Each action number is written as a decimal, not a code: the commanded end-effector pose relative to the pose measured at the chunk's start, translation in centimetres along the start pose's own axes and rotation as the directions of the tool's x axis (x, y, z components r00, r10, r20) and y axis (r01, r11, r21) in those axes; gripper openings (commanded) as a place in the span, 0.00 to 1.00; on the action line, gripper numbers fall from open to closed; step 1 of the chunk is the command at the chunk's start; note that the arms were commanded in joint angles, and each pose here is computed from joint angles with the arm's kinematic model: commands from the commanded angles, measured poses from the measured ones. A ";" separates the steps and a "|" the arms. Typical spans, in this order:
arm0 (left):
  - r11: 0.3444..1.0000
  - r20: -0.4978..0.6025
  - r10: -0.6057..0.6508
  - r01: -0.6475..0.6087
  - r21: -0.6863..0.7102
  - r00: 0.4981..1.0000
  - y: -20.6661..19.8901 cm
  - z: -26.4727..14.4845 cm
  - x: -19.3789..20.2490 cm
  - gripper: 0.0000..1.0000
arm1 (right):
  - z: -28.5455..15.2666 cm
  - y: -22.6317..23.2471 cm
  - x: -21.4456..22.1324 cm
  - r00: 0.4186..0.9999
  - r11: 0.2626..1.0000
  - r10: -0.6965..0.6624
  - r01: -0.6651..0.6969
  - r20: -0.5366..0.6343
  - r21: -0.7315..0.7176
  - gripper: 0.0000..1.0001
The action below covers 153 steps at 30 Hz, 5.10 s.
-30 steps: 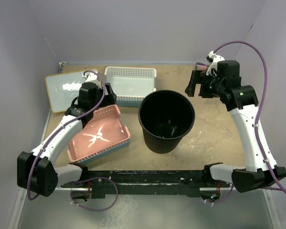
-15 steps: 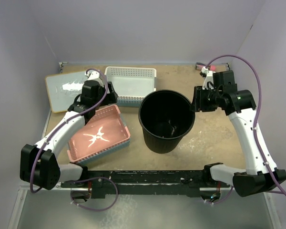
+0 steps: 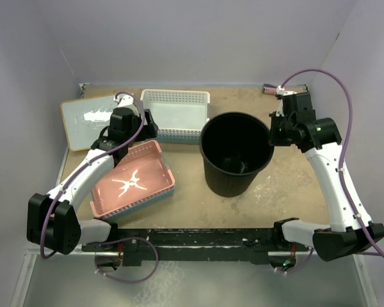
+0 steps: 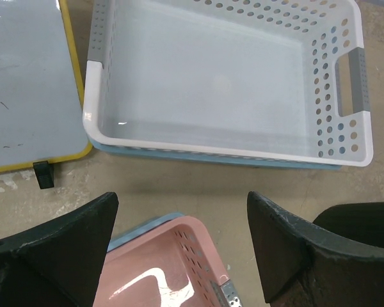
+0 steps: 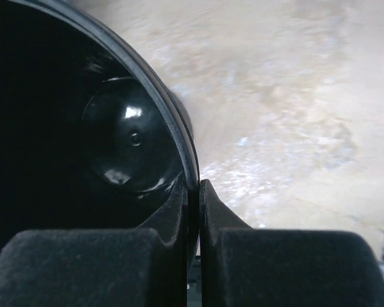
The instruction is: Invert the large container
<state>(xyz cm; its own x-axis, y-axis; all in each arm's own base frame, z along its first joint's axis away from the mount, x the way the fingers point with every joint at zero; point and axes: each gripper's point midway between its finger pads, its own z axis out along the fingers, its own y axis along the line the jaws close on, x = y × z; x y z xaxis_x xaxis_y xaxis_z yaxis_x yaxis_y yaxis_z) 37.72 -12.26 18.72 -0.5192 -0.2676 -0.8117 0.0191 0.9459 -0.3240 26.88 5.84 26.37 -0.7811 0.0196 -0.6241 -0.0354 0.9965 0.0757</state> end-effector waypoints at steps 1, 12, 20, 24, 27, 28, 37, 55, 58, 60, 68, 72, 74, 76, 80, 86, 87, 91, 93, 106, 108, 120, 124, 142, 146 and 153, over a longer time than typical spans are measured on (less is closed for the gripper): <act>1.000 0.101 -0.006 0.003 0.029 0.995 -1.3 -0.3 -3.4 0.79 | -1.5 -5.9 -3.0 0.987 0.937 0.046 -0.095 0.152 0.336 0.00; 0.999 0.096 0.034 -0.034 -0.004 0.995 -0.6 -0.7 -3.5 0.79 | 4.3 -5.7 -8.5 0.897 0.895 0.259 -0.362 0.358 0.260 0.00; 0.999 0.100 0.045 -0.043 -0.028 0.994 -0.2 -1.2 -3.7 0.82 | 1.9 -7.6 -11.6 0.915 0.886 0.156 -0.296 0.371 0.357 0.67; 0.999 0.111 0.032 -0.029 -0.025 0.993 -0.3 -0.9 -4.0 0.82 | -2.4 -6.3 -13.8 0.890 0.940 0.071 -0.211 0.451 0.269 0.84; 1.000 0.111 0.015 -0.013 -0.014 0.994 -0.6 -0.4 -4.0 0.82 | -4.1 -1.3 -15.0 0.863 0.998 0.045 -0.062 0.503 0.016 0.85; 1.000 0.110 0.010 -0.009 -0.010 0.994 -0.7 -0.3 -4.0 0.82 | -4.4 0.9 -15.1 0.860 0.997 0.038 0.001 0.509 -0.078 0.85; 1.000 0.096 -0.020 0.020 0.000 0.995 -1.0 -0.2 -3.6 0.82 | -2.2 13.8 -11.2 0.871 0.865 -0.273 0.408 0.408 -0.292 0.83; 0.999 0.094 -0.036 0.036 -0.004 0.995 -0.8 -0.8 -3.5 0.82 | 5.8 13.9 -8.4 0.930 0.930 -0.317 0.344 0.188 -0.133 0.07; 0.999 0.090 -0.035 0.035 -0.001 0.995 -0.9 -0.7 -3.3 0.82 | 5.6 11.1 -9.7 0.936 0.956 -0.289 0.293 0.199 0.012 0.00; 0.999 0.088 -0.036 0.035 0.002 0.996 -0.9 -0.6 -3.3 0.82 | 5.2 8.8 -10.8 0.955 0.980 -0.200 0.195 0.217 0.045 0.00; 1.000 0.085 -0.027 0.025 0.017 0.996 -1.2 -0.5 -3.4 0.82 | 3.4 1.0 -15.2 0.844 0.928 0.371 -0.319 0.386 -0.195 0.00; 1.000 0.088 -0.017 0.016 0.013 0.996 -1.2 -0.6 -3.6 0.82 | 2.5 -0.3 -17.6 0.658 0.821 0.570 -0.430 0.492 -0.376 0.00; 1.000 0.089 -0.014 0.012 0.015 0.996 -1.2 -0.8 -3.6 0.82 | 2.2 -0.8 -18.2 0.542 0.757 0.653 -0.450 0.529 -0.473 0.00; 1.000 0.092 -0.009 0.008 0.012 0.996 -1.1 -1.0 -3.7 0.82 | 1.9 -0.8 -18.8 0.444 0.702 0.713 -0.435 0.544 -0.564 0.00; 1.000 0.094 0.005 -0.005 -0.005 0.996 -0.7 -1.4 -3.6 0.82 | 2.3 -0.5 -19.3 0.335 0.602 0.798 -0.414 0.501 -0.683 0.00; 1.000 0.091 0.010 -0.009 -0.011 0.996 -0.5 -1.4 -3.5 0.82 | 4.3 -0.4 -19.6 0.238 0.470 0.882 -0.415 0.406 -0.779 0.00; 1.000 0.089 0.010 -0.009 -0.013 0.996 -0.4 -1.4 -3.4 0.82 | 5.2 -0.6 -19.1 0.234 0.453 0.891 -0.441 0.388 -0.775 0.00; 1.000 0.087 0.013 -0.011 -0.019 0.996 -0.3 -1.4 -3.2 0.82 | 8.1 -1.2 -16.1 0.218 0.398 0.917 -0.551 0.334 -0.733 0.00; 1.000 0.085 0.015 -0.013 -0.020 0.996 -0.2 -1.4 -3.1 0.82 | 8.9 -1.8 -14.3 0.206 0.385 0.921 -0.605 0.330 -0.697 0.00; 1.000 0.061 0.008 -0.007 -0.013 0.998 -0.3 -0.5 -2.2 0.82 | 11.7 -4.5 -2.8 0.164 0.305 0.934 -0.830 0.318 -0.467 0.04; 1.000 0.059 0.008 -0.007 -0.013 0.998 -0.3 -0.4 -2.2 0.82 | 11.9 -4.4 -1.9 0.175 0.309 0.934 -0.833 0.311 -0.459 0.16; 0.965 0.071 -0.107 0.087 0.247 0.992 -7.0 0.8 -6.2 0.82 | 10.1 -3.6 -0.5 0.509 0.603 0.792 -0.735 0.337 -0.309 0.76; 0.945 0.072 -0.125 0.096 0.313 0.990 -10.9 2.8 -7.7 0.82 | 8.8 -3.9 -1.1 0.612 0.701 0.707 -0.674 0.355 -0.235 0.80; 0.822 -0.236 -0.022 0.152 0.549 0.971 -24.2 12.5 -2.7 0.79 | 7.7 -4.3 1.5 0.653 0.723 0.681 -0.671 0.331 -0.164 0.14; 0.800 -0.261 -0.002 0.159 0.579 0.965 -25.2 12.5 -1.6 0.78 | 8.0 -4.1 1.9 0.655 0.719 0.687 -0.674 0.315 -0.167 0.01; 0.691 -0.289 0.020 0.196 0.696 0.957 -29.0 9.5 -1.4 0.75 | 8.4 -4.0 2.3 0.656 0.712 0.695 -0.683 0.294 -0.161 0.00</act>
<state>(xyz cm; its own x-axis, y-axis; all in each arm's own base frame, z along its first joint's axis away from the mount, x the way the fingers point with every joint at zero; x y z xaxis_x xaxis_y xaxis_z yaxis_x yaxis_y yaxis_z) 47.09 -38.83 19.00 -0.7828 -0.1772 -0.5964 0.3886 0.6094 -0.6911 32.13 2.80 22.44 -0.2581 0.7378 -0.6237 0.3103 0.6747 0.6697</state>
